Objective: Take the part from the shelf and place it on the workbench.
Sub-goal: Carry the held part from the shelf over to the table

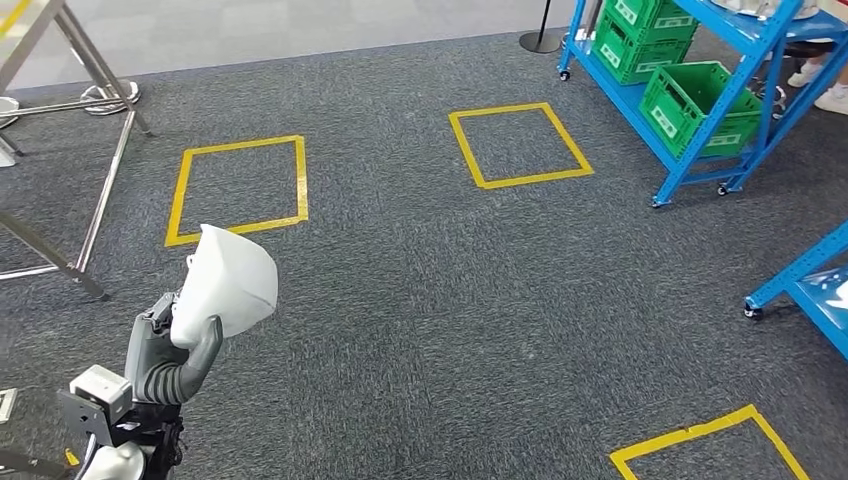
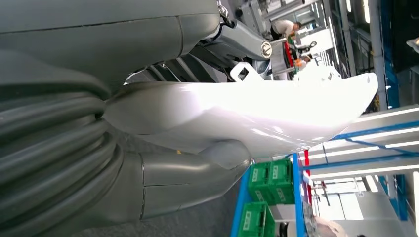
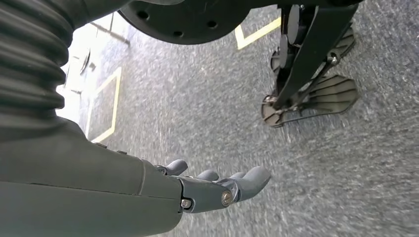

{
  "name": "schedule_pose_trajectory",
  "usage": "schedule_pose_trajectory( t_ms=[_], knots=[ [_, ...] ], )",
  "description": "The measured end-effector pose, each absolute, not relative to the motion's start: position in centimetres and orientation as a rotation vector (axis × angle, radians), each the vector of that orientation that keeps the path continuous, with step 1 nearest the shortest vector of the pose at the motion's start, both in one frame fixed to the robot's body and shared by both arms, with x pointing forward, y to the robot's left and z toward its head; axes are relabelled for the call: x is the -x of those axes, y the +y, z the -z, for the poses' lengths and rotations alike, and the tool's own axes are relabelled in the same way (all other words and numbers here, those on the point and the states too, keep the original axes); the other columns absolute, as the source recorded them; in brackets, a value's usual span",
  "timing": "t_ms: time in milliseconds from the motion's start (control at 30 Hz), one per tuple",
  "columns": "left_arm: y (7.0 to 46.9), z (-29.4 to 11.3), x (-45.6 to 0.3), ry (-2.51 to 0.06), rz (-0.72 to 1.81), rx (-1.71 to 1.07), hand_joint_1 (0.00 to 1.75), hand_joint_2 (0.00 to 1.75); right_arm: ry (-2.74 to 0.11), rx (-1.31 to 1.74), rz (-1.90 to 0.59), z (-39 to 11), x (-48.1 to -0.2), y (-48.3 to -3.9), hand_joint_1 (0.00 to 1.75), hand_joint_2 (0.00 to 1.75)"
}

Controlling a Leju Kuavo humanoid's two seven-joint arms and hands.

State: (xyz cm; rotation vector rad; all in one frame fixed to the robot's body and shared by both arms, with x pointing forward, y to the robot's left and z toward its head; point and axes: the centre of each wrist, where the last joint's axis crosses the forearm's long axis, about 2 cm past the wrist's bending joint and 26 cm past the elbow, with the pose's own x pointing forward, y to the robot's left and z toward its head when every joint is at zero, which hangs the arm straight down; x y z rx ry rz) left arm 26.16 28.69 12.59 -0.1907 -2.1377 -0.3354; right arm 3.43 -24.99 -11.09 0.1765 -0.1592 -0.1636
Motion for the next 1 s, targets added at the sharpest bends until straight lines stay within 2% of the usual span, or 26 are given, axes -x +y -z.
schedule_pose_trajectory(
  t_ms=[1000],
  knots=[
    [28.58, -12.85, -25.88, -2.118, 0.281, 0.253, 1.75, 1.75, -0.181, -0.195, 0.170, 11.05, -3.40, -24.46, 0.00, 1.75]
  ],
)
